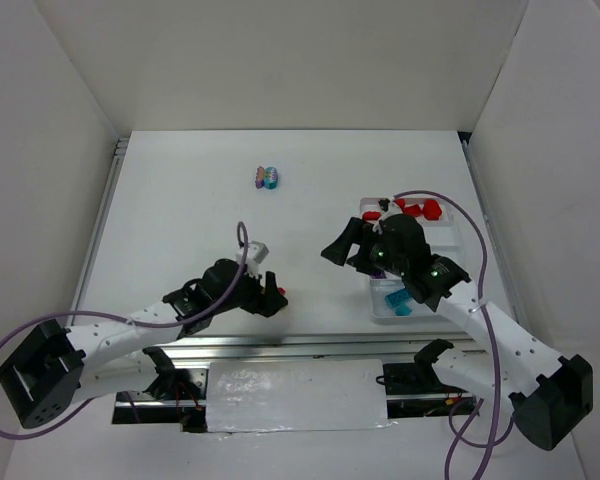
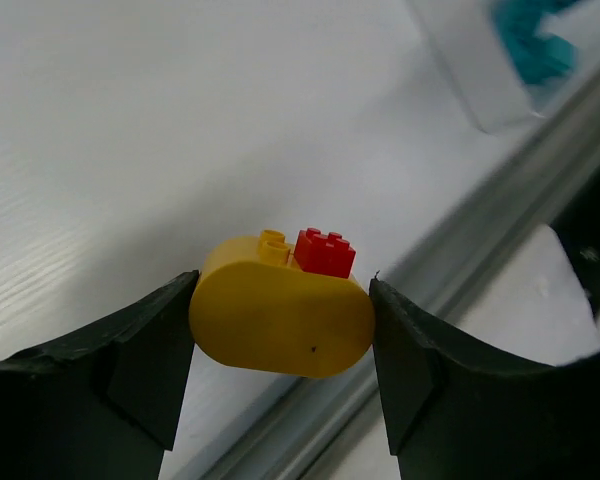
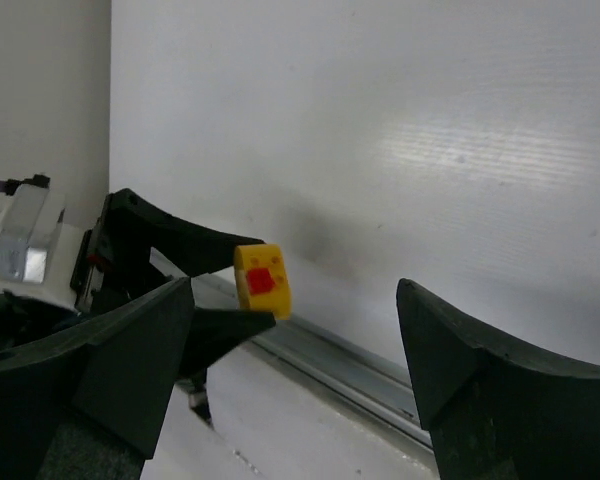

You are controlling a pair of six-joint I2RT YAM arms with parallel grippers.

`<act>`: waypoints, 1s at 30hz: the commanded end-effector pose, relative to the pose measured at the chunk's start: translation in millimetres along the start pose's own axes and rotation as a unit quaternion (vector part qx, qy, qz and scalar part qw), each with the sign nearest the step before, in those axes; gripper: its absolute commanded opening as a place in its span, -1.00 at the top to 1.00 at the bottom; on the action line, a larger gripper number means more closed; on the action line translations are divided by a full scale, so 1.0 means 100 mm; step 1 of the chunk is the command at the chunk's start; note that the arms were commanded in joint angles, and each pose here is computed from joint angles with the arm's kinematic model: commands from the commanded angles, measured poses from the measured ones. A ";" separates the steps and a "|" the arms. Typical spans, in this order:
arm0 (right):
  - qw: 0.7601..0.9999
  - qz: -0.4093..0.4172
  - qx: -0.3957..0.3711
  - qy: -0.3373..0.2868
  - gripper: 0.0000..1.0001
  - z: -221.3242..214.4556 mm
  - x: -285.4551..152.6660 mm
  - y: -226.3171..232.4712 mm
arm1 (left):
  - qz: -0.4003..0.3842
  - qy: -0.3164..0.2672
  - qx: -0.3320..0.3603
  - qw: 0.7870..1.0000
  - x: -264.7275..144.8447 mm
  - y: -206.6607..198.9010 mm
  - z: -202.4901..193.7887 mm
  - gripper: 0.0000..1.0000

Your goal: Sort the legos into containers by color

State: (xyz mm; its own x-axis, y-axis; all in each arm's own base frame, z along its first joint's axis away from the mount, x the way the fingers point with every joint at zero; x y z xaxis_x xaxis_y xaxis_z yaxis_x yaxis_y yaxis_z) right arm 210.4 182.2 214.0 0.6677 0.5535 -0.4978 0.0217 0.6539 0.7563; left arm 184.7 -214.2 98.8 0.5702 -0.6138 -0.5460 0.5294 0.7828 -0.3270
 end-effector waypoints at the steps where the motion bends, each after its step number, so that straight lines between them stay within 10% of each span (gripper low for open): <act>1: 0.998 0.052 -0.001 0.036 -0.78 -0.13 0.06 0.29 | -0.154 -0.091 0.137 0.974 -0.10 -0.68 0.43 1.00; 30: 0.982 0.103 -0.061 0.145 0.01 -0.87 -0.17 0.34 | -0.177 -0.178 0.250 0.935 -0.35 -1.15 0.65 1.00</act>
State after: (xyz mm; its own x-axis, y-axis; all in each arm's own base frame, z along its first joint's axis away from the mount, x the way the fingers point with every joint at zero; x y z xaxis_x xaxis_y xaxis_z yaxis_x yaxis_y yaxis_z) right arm 141.1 235.1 209.4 0.4355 0.7609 -0.4811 -0.1498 0.5882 0.7947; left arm 141.1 -286.2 176.5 0.4098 -0.8757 -0.2553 0.9020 0.4307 -0.0295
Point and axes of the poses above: each gripper's point midway between its finger pads, its own x axis out along the fingers, its own y axis along the line the jaws close on, z = x × y, the point moved 4 cm from there along -x, back along the fingers, and after that the axes turned 10 degrees about x, right-handed, at the moved point
